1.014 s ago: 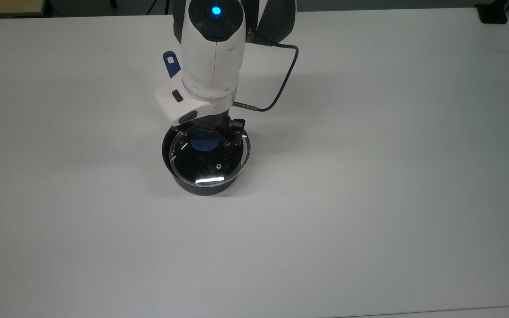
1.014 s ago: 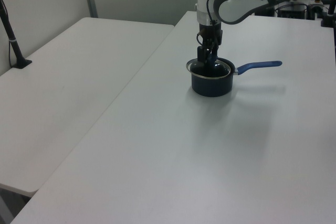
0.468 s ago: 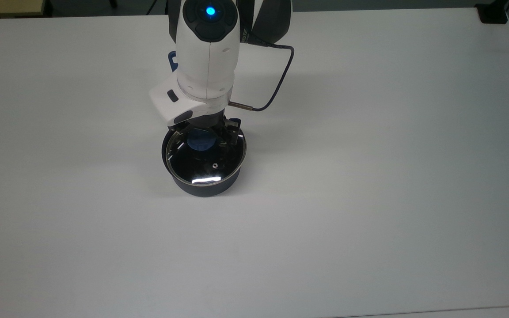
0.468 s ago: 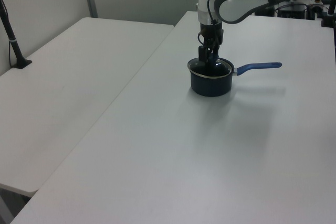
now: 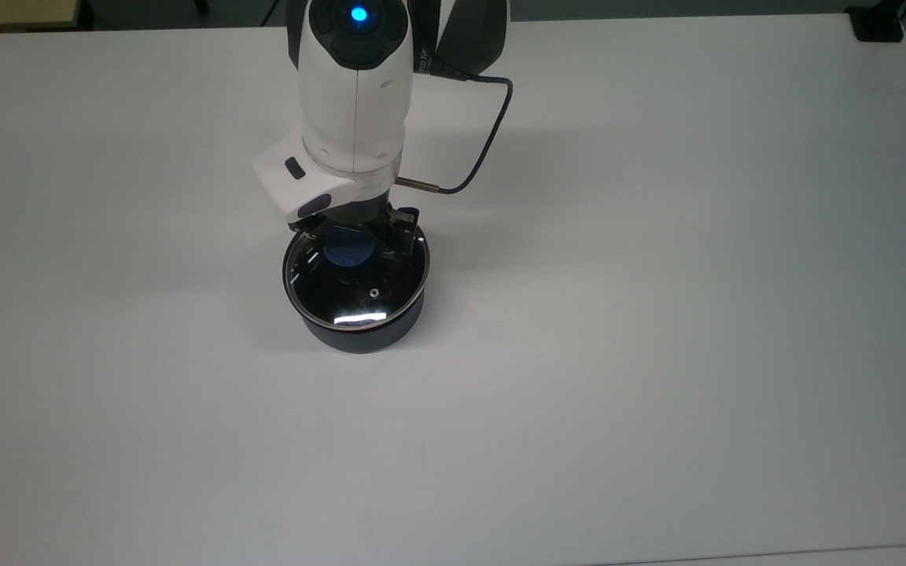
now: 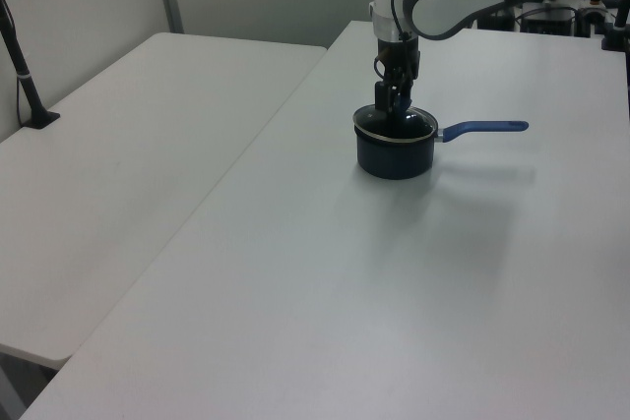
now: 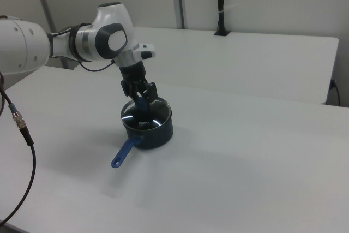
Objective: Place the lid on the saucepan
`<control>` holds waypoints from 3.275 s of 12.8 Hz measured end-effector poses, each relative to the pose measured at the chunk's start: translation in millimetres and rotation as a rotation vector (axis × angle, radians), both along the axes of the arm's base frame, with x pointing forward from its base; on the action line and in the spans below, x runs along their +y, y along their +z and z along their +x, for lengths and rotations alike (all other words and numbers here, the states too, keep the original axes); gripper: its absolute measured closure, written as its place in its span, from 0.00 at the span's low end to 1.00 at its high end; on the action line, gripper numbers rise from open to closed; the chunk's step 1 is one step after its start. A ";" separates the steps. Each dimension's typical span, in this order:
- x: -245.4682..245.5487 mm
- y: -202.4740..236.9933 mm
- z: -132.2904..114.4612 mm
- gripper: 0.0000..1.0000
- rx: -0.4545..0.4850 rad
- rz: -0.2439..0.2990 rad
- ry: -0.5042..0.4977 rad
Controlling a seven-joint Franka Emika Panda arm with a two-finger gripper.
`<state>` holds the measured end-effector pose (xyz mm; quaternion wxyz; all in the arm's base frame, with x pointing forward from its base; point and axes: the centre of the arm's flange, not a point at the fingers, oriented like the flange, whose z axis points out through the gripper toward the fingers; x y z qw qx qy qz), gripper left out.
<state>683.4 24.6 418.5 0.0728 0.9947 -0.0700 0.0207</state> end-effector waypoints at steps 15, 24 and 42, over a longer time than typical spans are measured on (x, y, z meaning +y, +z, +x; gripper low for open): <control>-12.8 6.2 -9.8 0.38 0.063 -0.065 0.057; -4.0 -1.0 -9.2 0.38 0.066 -0.087 0.062; 3.3 -1.6 -2.8 0.38 0.050 -0.106 0.062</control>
